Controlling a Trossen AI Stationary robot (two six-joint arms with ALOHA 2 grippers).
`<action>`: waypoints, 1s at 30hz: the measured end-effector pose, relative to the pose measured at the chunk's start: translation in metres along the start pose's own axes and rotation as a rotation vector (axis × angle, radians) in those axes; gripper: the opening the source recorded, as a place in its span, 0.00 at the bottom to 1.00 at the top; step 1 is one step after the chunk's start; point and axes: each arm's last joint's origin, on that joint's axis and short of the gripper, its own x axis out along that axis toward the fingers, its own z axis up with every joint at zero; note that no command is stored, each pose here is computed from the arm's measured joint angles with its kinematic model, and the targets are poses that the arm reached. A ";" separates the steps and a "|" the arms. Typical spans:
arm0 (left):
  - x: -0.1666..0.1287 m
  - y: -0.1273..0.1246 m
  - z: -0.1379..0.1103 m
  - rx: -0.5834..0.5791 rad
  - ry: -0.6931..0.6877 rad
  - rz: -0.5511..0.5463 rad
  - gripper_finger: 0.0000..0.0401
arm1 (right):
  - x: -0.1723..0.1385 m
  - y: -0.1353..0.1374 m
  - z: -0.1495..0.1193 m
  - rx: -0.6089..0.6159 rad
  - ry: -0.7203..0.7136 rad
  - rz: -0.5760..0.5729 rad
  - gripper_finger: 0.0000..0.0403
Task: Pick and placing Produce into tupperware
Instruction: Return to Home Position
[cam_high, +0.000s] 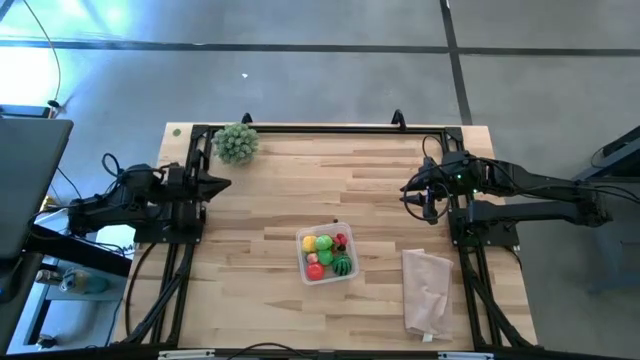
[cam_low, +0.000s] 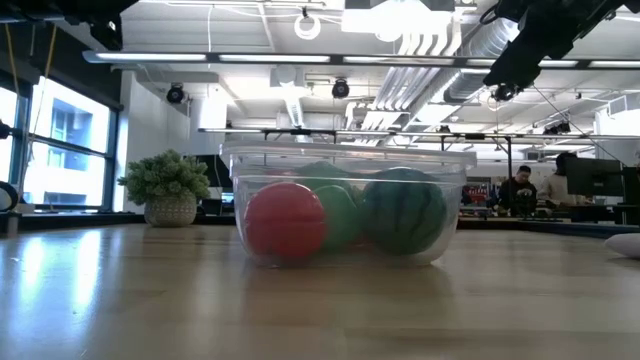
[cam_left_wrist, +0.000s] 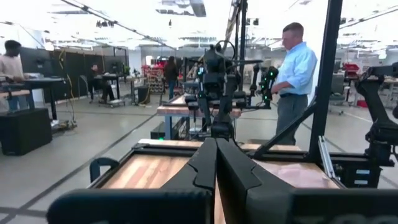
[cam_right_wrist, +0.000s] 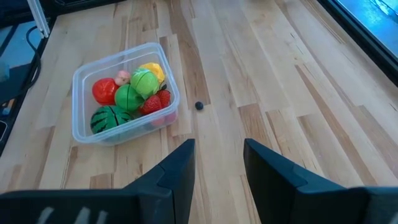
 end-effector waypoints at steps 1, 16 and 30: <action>0.000 0.000 -0.001 0.002 0.007 0.000 0.00 | 0.000 0.000 0.000 0.000 0.000 0.000 0.32; -0.008 0.000 -0.003 0.008 -0.019 -0.004 0.00 | 0.000 0.000 0.000 0.000 0.000 0.000 0.32; 0.011 -0.001 -0.060 -0.032 -0.017 -0.054 0.00 | 0.000 0.000 0.000 0.000 0.000 0.000 0.32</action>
